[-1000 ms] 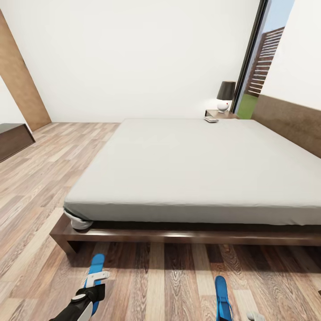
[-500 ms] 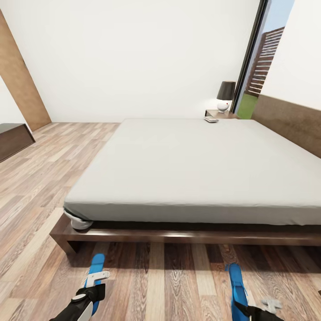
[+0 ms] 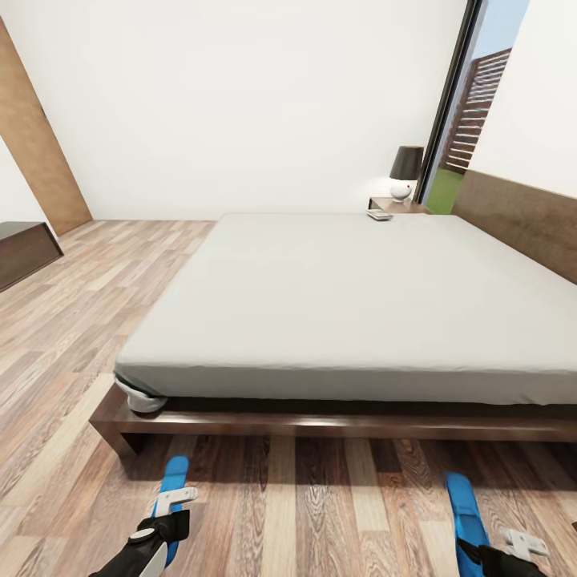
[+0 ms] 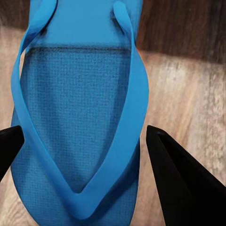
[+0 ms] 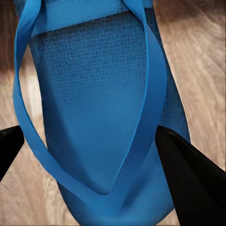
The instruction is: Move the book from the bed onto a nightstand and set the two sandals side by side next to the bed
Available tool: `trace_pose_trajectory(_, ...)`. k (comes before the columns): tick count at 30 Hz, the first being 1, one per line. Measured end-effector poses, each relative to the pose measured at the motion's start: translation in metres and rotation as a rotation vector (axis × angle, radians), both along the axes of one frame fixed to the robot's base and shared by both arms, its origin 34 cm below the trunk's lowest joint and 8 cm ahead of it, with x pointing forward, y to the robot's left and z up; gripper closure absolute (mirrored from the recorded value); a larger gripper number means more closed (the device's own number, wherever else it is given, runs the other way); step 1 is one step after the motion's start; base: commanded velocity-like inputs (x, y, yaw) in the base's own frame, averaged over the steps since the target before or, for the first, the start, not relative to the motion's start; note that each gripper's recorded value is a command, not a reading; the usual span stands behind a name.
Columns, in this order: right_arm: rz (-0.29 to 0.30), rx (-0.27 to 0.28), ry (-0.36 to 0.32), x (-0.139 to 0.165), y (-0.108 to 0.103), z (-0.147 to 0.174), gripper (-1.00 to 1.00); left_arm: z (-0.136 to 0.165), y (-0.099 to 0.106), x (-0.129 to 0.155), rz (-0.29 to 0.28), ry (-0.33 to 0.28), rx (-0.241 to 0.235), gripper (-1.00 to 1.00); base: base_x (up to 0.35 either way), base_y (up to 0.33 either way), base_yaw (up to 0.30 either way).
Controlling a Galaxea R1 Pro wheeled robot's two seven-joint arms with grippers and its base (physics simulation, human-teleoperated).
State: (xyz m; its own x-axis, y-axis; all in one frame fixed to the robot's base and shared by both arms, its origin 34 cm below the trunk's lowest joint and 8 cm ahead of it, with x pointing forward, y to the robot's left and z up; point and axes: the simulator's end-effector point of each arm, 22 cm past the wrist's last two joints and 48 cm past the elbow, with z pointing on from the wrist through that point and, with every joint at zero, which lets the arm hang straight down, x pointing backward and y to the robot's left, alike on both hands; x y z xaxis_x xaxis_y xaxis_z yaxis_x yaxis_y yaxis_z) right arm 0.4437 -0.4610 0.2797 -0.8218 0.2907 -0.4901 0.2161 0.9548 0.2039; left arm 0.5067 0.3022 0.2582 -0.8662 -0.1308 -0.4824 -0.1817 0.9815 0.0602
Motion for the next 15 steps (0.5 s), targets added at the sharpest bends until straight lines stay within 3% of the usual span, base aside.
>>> trace_pose_trajectory(4,-0.034,-0.065,0.02,-0.003,-0.016,-0.003,1.0,0.0,0.0,0.0,-0.001,0.0,0.0,1.0,0.0,0.0,0.0)
trace_pose_trajectory(15,-0.035,-0.097,-0.007,0.009,-0.024,0.005,1.0,0.0,-0.002,0.0,-0.001,0.001,-0.003,1.0,0.0,0.0,0.0)
